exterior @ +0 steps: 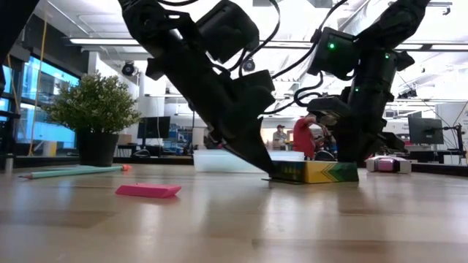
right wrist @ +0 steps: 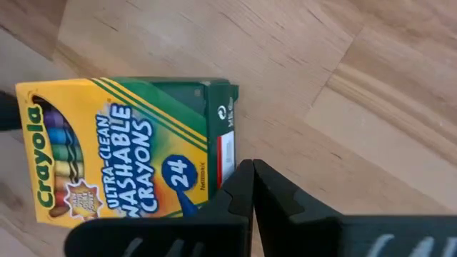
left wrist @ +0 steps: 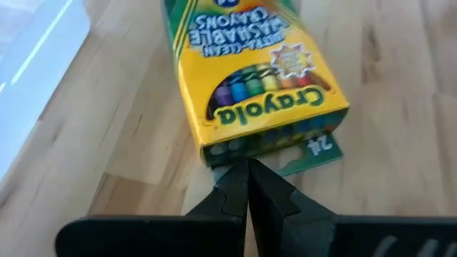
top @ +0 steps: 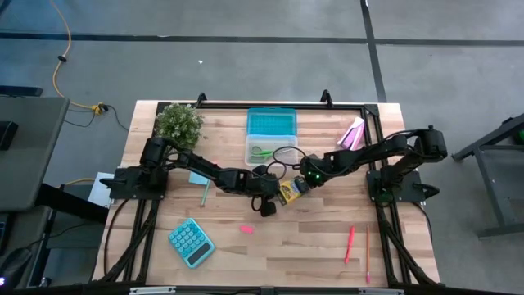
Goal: Pack school essentials
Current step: Put the crayon box into the supply box
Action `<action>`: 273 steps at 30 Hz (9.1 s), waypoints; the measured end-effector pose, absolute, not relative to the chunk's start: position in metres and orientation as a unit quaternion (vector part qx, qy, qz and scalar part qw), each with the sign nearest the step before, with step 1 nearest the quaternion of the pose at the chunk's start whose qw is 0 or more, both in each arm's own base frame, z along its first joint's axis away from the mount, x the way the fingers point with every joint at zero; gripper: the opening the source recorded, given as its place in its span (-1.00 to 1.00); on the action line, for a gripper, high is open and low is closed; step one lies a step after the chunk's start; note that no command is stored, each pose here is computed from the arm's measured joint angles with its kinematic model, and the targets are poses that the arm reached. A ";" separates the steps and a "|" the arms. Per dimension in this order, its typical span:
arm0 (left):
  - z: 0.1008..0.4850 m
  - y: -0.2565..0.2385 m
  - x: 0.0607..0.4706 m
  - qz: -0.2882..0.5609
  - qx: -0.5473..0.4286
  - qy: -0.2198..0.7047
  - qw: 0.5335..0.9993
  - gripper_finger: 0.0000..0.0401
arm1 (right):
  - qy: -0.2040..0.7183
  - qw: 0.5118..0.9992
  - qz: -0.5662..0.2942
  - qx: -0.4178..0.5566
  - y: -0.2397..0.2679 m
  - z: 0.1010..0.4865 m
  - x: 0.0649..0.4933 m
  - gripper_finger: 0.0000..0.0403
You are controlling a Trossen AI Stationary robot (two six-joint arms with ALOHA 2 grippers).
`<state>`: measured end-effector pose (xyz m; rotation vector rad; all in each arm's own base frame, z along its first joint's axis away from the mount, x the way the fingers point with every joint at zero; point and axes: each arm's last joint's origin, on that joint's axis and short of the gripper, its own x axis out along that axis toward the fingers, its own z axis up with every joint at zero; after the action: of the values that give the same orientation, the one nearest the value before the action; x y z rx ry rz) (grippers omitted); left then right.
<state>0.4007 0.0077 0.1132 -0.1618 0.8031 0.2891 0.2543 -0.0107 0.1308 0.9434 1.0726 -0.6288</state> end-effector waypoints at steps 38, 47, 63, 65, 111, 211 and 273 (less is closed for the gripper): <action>0.161 0.019 0.434 0.145 -0.042 0.292 0.945 -1.00 | 0.493 0.716 -0.256 0.423 -0.017 0.137 0.251 -1.00; 0.161 0.021 0.434 0.145 -0.044 0.292 0.944 -1.00 | 0.489 0.719 -0.256 0.421 -0.021 0.138 0.251 -1.00; 0.164 0.022 0.437 0.150 -0.045 0.267 0.951 -1.00 | 0.467 0.739 -0.262 0.408 -0.032 0.153 0.245 -1.00; 0.165 0.022 0.437 0.151 -0.045 0.265 0.951 -1.00 | 0.458 0.742 -0.266 0.410 -0.035 0.159 0.242 -1.00; 0.113 0.015 0.434 0.089 -0.059 0.374 0.921 -1.00 | 0.461 0.712 -0.260 0.460 -0.025 0.125 0.220 -1.00; 0.151 -0.022 0.398 0.049 -0.073 0.341 0.936 -1.00 | 0.431 0.751 -0.207 0.457 -0.049 0.128 0.226 -1.00; 0.172 0.032 0.434 0.126 -0.052 0.264 0.955 -1.00 | 0.388 0.750 -0.187 0.502 -0.006 0.122 0.249 -1.00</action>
<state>0.4342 0.0324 0.1718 -0.1047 0.5362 0.2566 0.2494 -0.0059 0.1222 1.0979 0.8472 -0.4087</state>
